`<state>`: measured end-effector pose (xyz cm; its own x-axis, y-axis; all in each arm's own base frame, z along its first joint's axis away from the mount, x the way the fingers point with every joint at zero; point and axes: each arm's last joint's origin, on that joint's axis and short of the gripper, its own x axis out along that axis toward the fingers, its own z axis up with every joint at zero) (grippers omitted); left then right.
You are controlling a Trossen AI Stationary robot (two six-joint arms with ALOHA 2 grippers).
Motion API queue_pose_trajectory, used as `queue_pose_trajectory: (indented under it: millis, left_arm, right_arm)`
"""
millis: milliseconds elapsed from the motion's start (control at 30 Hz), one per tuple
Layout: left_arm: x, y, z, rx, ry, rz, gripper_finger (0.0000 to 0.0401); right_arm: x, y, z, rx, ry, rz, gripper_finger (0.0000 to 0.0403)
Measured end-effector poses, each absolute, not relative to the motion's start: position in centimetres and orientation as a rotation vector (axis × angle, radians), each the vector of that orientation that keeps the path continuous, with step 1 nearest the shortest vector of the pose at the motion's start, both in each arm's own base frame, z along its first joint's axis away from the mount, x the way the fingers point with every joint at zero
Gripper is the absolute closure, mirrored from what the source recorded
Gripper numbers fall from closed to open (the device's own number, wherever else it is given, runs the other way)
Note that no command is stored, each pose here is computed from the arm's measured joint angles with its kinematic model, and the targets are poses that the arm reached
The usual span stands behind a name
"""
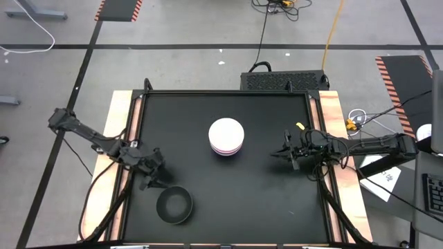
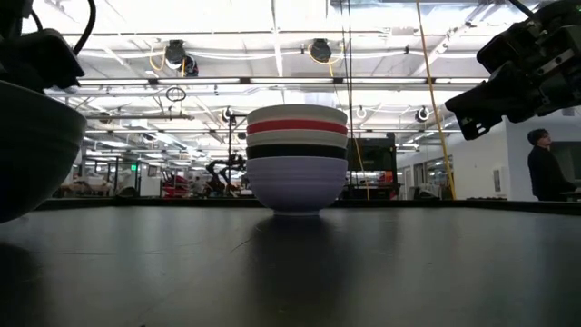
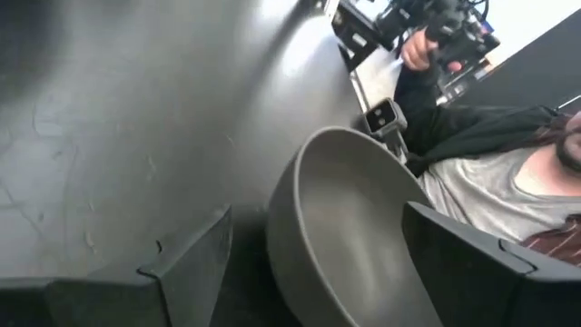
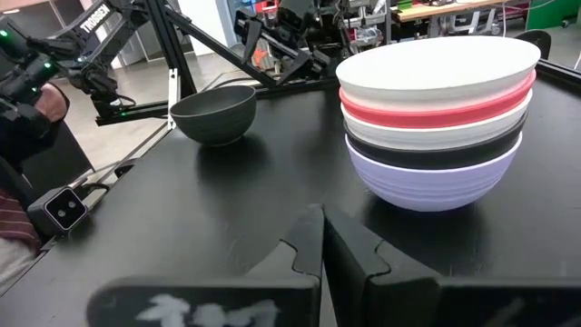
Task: Nest bowls inside each other
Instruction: Stack the black bowl on top of the white bowl
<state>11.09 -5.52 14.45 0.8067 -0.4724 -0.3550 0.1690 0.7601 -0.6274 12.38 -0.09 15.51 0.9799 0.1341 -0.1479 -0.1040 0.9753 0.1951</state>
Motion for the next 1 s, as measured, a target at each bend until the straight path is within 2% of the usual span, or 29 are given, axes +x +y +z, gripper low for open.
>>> queue_pose_trajectory:
  millis: [200, 533, 1000]
  left_arm:
    - [11.5, -6.2, 16.7, -0.651, 0.633, -0.341, 0.0080]
    - [13.5, -7.6, 20.1, -0.674, 0.925, -0.135, 0.0080]
    - [16.0, -9.7, 18.6, -0.645, 1.198, 0.003, 0.0080]
  right_arm:
    - [12.4, -0.1, 15.5, 0.188, 0.161, 0.120, 0.0403]
    - [12.4, -0.1, 15.5, 0.184, 0.161, 0.121, 0.0403]
    - [12.4, -0.1, 15.5, 0.175, 0.160, 0.122, 0.0403]
